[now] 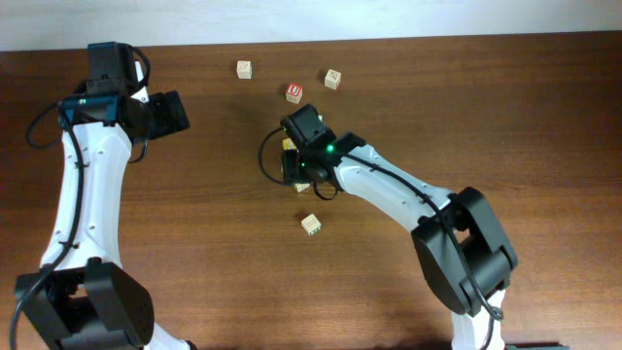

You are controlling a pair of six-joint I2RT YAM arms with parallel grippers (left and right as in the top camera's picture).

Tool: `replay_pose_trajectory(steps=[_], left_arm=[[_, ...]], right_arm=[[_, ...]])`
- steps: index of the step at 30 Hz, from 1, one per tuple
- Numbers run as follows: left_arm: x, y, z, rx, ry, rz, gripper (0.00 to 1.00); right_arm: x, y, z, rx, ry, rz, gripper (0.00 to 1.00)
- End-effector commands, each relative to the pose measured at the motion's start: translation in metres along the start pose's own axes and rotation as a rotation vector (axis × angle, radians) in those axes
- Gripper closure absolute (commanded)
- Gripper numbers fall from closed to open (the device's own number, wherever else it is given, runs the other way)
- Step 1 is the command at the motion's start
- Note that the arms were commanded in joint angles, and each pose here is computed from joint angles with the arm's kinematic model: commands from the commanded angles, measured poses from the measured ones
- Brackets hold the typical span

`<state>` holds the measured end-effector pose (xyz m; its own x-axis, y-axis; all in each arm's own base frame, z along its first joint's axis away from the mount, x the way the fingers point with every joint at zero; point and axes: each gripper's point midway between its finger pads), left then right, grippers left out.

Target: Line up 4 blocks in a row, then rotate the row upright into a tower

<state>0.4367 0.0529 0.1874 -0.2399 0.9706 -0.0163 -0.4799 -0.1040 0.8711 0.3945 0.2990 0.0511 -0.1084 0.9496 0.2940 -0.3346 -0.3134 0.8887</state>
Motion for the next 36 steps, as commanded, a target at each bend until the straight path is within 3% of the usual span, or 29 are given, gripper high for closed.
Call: replay_pose_trajectory(steps=[1,7,12,17,22,27,34,36], left_arm=[[-0.002,0.004,0.007,-0.017,0.012,-0.010,0.04],[-0.047,-0.007,-0.006,0.031,-0.060,-0.106,0.11],[-0.057,-0.028,-0.015,0.078,-0.081,-0.107,0.11],[-0.053,-0.028,-0.007,0.048,-0.070,-0.104,0.10],[-0.055,-0.029,0.004,0.006,-0.068,-0.110,0.08],[-0.047,-0.029,0.005,0.003,-0.060,-0.087,0.06],[-0.045,-0.030,0.003,0.015,-0.058,-0.084,0.05],[-0.045,-0.030,0.002,0.019,-0.059,-0.083,0.05]], right_arm=[[0.006,-0.002,-0.001,0.024,0.030,0.036,0.46],[-0.011,0.026,0.004,0.108,0.072,-0.029,0.48],[-0.007,0.045,-0.063,0.404,0.054,-0.001,0.50],[-0.006,0.045,-0.101,0.489,0.168,-0.053,0.50],[-0.028,0.034,-0.113,0.484,0.258,-0.155,0.49],[-0.020,0.023,-0.103,0.429,0.341,-0.104,0.50],[-0.022,0.008,-0.113,0.473,0.367,-0.090,0.50],[-0.022,0.008,-0.113,0.472,0.367,-0.090,0.57]])
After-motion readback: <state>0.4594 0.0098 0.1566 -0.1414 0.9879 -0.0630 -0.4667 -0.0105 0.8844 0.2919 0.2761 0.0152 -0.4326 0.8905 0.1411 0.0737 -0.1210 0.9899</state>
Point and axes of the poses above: each gripper's point midway between its finger pads, its own y axis back along the fingers, its own x axis along the line the jaws close on, z = x × y, and after that the axes turned 4 degrees about -y, right-handed
